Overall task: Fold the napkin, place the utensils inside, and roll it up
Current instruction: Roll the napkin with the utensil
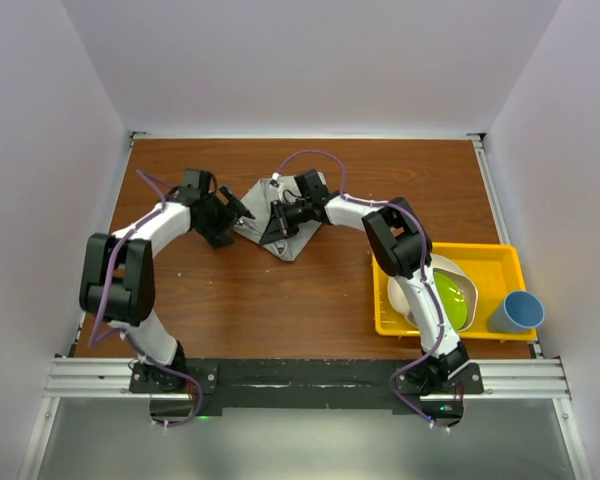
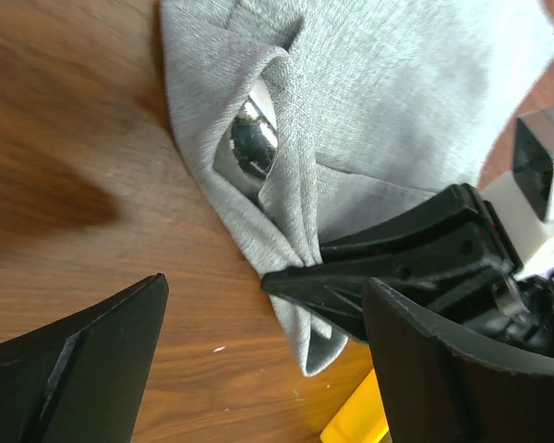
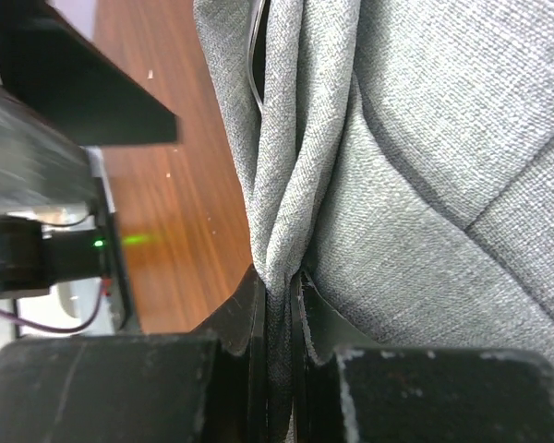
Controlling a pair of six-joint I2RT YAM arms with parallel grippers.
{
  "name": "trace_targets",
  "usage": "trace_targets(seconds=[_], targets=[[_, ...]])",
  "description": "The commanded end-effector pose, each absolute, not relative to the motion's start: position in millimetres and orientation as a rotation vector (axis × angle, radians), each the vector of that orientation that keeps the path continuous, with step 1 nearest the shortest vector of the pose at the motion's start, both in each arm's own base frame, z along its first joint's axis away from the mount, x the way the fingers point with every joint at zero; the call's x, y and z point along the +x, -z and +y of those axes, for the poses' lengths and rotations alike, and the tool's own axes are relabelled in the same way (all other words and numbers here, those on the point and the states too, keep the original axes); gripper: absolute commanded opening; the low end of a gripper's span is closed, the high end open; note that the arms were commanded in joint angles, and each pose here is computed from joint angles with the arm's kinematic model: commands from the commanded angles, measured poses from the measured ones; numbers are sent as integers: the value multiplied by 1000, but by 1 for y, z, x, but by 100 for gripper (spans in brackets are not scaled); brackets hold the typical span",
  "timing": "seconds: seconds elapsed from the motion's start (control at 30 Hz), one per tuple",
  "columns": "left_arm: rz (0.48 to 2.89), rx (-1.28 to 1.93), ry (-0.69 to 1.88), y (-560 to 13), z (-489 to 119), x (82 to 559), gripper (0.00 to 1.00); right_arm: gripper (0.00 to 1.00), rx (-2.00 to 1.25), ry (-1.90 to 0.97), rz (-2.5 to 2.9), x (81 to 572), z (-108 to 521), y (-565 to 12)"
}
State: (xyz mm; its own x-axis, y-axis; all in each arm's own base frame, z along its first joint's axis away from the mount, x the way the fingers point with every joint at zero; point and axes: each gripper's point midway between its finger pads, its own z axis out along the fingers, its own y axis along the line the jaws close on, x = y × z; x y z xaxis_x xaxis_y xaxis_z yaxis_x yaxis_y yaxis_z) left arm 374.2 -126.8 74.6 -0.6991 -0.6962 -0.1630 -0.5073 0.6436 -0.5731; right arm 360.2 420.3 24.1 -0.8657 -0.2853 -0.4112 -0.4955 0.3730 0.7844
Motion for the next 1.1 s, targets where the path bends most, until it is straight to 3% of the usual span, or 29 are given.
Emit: trace_targets(seconds=[0.0, 0.23, 0.43, 0.53, 0.57, 0.63, 0.77, 0.87, 1.07], targets=[[2578, -1029, 632, -62, -148, 383, 93, 0, -587, -1517, 2651, 330, 405, 22], [2562, -1119, 606, -50, -165, 402, 90, 0, -658, -1434, 2646, 332, 400, 24], [2644, -1274, 465, -29, -164, 395, 78, 0, -686, -1367, 2630, 338, 397, 22], [2668, -1277, 383, -24, -158, 392, 63, 0, -719, -1326, 2633, 340, 393, 23], [2681, -1283, 358, -21, -156, 389, 51, 0, -731, -1314, 2634, 340, 393, 24], [2694, -1289, 339, -20, -154, 385, 41, 0, -766, -1294, 2620, 341, 392, 22], [2756, -1297, 280, -19, -152, 372, 3, 0, -825, -1242, 2613, 341, 388, 19], [2789, -1325, 254, -20, -152, 361, 0, 7, -890, -1181, 2600, 342, 387, 12], [2907, -1368, 147, -22, -150, 337, 0, 47, -1017, -933, 2529, 349, 385, -12]])
